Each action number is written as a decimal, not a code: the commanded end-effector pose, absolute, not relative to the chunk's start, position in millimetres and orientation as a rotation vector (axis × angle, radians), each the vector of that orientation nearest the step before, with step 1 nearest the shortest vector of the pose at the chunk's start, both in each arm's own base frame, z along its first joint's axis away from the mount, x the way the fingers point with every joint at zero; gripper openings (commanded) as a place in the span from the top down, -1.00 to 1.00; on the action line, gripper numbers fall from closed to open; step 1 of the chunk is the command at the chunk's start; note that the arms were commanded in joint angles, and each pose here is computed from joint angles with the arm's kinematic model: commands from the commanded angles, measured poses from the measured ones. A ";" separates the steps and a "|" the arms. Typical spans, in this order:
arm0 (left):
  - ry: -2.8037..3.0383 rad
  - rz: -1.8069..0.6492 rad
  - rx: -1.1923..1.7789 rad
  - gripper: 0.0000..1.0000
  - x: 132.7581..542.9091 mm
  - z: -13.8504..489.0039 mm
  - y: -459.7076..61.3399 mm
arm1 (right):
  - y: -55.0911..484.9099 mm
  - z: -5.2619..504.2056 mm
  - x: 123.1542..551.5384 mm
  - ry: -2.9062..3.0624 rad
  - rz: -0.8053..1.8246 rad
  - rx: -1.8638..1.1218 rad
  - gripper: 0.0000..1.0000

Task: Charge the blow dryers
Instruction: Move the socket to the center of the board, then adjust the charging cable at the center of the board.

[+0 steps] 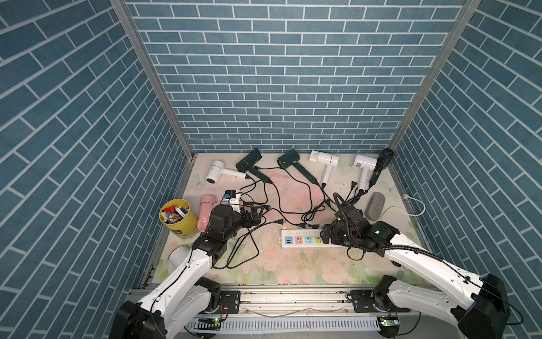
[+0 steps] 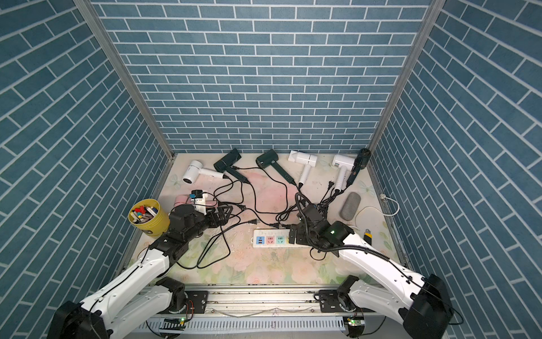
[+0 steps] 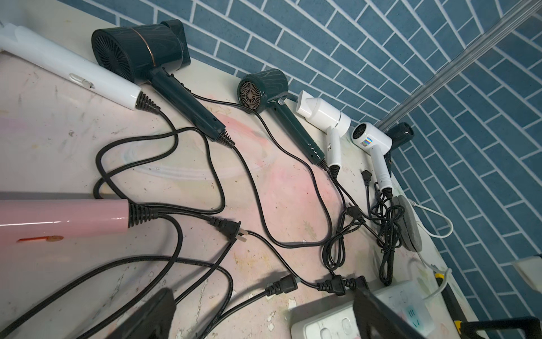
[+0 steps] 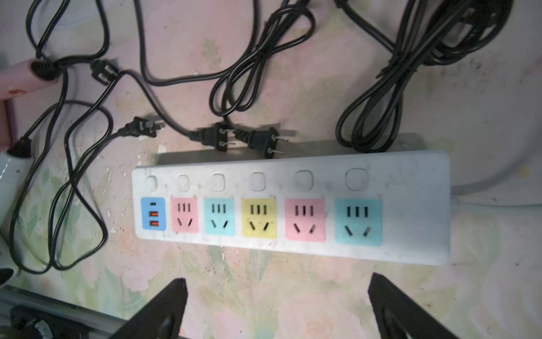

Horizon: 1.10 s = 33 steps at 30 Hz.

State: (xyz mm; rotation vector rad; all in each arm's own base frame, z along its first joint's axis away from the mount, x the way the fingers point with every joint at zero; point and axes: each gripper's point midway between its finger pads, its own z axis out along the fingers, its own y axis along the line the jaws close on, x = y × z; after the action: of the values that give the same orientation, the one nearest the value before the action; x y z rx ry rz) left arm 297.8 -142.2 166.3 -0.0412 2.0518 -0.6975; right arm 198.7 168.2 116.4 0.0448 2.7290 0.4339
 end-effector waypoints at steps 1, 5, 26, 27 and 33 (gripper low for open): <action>2.030 -0.654 -0.003 -0.99 301.1 179.8 -143.2 | 161.6 130.3 211.2 2.763 0.422 -0.003 -0.98; 2.016 -0.665 0.021 -0.99 297.5 183.6 -149.1 | 151.2 148.2 243.0 2.753 0.419 0.054 -0.97; 2.080 -0.651 0.085 -0.99 304.2 168.7 -166.2 | 46.8 95.5 343.5 2.817 0.305 0.507 -0.40; 2.083 -0.651 0.090 -0.99 304.5 167.6 -167.5 | 45.7 90.0 349.1 2.822 0.322 0.518 -0.37; 2.097 -0.644 0.107 -0.99 305.4 163.1 -172.1 | 32.5 67.2 377.5 2.843 0.296 0.559 -0.32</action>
State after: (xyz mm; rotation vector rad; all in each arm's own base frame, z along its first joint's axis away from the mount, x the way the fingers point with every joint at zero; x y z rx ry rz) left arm 300.1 -166.0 147.7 0.0788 2.1377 -0.6390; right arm 357.3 36.6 62.0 0.6033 2.8810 0.2825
